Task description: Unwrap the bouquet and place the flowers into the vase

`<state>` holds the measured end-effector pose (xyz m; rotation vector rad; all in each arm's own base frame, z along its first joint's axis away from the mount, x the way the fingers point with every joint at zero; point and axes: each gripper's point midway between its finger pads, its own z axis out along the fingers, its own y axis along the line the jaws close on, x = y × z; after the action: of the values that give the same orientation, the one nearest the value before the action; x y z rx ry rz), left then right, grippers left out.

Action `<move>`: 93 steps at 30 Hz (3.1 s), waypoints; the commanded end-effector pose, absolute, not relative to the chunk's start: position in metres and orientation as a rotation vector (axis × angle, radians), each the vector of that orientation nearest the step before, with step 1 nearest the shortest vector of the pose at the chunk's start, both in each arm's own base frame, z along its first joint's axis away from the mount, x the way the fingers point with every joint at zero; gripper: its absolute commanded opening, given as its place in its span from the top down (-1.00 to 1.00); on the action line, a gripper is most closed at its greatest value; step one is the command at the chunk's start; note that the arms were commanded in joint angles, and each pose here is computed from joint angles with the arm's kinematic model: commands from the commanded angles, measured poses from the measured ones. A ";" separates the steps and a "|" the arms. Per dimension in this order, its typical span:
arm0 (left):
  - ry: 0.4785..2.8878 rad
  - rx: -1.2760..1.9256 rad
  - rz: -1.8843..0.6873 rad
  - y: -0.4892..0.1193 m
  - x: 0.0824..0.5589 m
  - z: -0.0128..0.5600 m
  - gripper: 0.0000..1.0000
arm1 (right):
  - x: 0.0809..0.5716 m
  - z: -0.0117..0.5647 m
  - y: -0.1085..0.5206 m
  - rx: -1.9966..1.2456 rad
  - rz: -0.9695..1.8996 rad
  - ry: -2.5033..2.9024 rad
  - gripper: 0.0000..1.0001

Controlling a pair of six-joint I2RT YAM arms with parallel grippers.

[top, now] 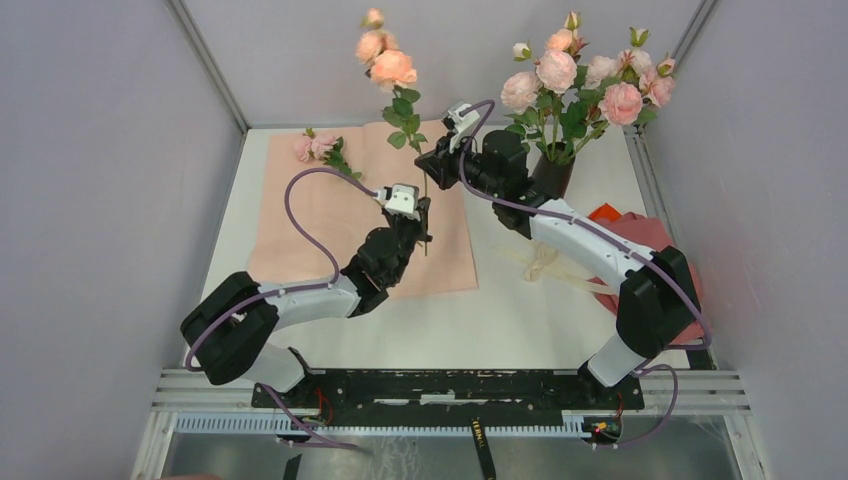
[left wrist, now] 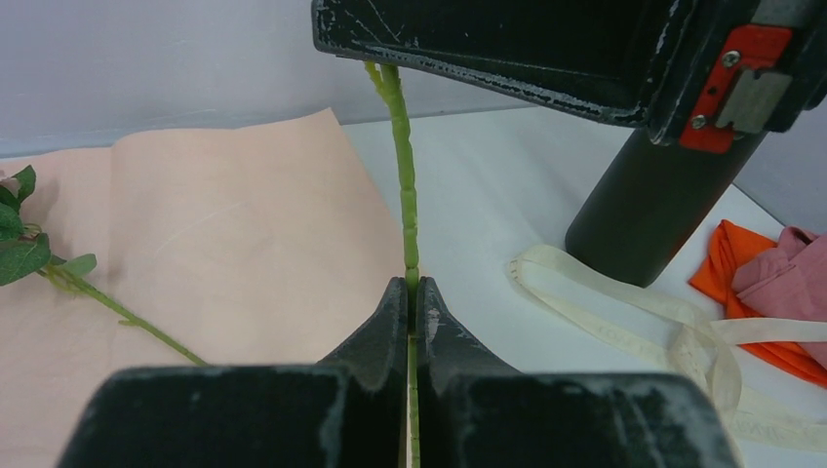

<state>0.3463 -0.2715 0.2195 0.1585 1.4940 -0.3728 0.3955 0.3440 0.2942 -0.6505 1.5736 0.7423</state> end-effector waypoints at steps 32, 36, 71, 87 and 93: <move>1.567 -0.427 -0.182 -0.200 0.366 0.238 -1.00 | 0.377 0.479 0.167 -0.346 0.087 1.268 1.00; 1.654 -0.516 -0.273 -0.184 0.388 0.215 -1.00 | 0.377 0.491 0.139 -0.313 0.049 1.235 1.00; 1.807 -0.491 -0.300 -0.191 0.421 0.155 -0.91 | 0.452 0.489 0.080 -0.274 -0.032 1.260 1.00; 1.845 -0.471 -0.345 -0.202 0.423 0.141 -0.88 | 0.448 0.376 0.068 -0.234 -0.016 1.426 1.00; 1.851 -0.466 -0.353 -0.203 0.423 0.139 -0.87 | 0.449 0.362 0.060 -0.213 -0.018 1.452 1.00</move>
<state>0.4122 -0.1935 0.1172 -0.4243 1.9136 -0.2677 0.4550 0.0683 0.3391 -0.2684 1.5231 -0.0207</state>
